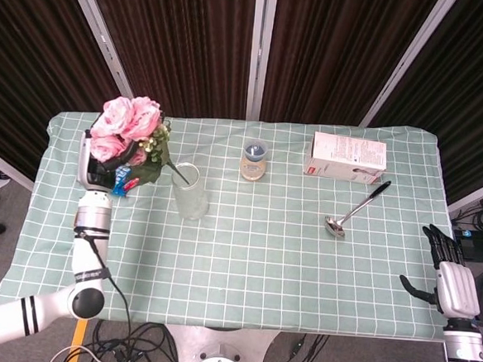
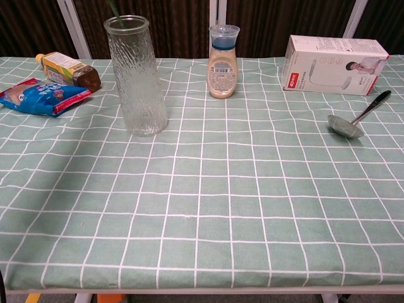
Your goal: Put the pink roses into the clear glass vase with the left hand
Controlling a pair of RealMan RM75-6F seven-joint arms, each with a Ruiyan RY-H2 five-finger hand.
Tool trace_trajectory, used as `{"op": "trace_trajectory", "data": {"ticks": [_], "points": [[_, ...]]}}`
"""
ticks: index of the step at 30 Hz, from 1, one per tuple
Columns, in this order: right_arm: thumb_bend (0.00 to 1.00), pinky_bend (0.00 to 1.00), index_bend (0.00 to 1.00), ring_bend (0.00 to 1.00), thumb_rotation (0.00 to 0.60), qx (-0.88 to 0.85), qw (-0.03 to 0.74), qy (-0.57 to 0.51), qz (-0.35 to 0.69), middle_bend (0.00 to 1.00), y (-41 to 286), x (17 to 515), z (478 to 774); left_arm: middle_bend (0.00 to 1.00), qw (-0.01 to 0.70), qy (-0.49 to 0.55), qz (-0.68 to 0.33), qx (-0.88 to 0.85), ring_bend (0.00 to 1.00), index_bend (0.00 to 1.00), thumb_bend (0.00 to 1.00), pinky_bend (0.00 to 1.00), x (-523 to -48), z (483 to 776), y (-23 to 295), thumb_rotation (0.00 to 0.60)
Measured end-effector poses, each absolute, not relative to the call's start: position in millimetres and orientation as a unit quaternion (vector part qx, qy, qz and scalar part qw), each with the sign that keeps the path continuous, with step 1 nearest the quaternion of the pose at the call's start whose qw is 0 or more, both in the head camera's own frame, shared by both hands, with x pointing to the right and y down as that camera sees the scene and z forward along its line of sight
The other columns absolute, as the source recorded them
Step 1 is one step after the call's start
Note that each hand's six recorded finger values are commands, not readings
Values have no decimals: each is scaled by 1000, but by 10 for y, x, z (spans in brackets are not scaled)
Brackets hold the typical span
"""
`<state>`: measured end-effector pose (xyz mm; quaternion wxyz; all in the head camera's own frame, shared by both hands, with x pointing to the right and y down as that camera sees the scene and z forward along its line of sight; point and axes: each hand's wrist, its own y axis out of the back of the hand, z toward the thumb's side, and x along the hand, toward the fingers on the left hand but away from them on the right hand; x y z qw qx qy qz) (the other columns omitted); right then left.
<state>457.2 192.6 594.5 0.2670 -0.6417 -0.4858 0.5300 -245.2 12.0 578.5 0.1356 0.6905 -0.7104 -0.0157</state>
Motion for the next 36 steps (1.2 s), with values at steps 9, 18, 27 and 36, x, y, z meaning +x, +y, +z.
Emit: {"op": "trace_trajectory", "data": {"ticks": [9,18,27,36], "points": [[131,0,0,0,600,-648,261,-475,535,0,1950,4569,5991,423,123,-672,56,728,378,442,206,539,-2311,6176,418,600],[129,0,0,0,600,-649,267,-475,532,0,1937,4553,5982,0,85,-630,46,770,1,73,0,108,-2263,6221,499,600],[129,0,0,0,600,-645,266,-478,534,0,1945,4576,5985,0,74,-649,41,756,0,56,0,86,-2534,6188,500,600],[130,0,0,0,600,-645,267,-477,534,0,1959,4573,5995,0,55,-669,75,737,0,57,0,106,-3087,6203,686,600]]}}
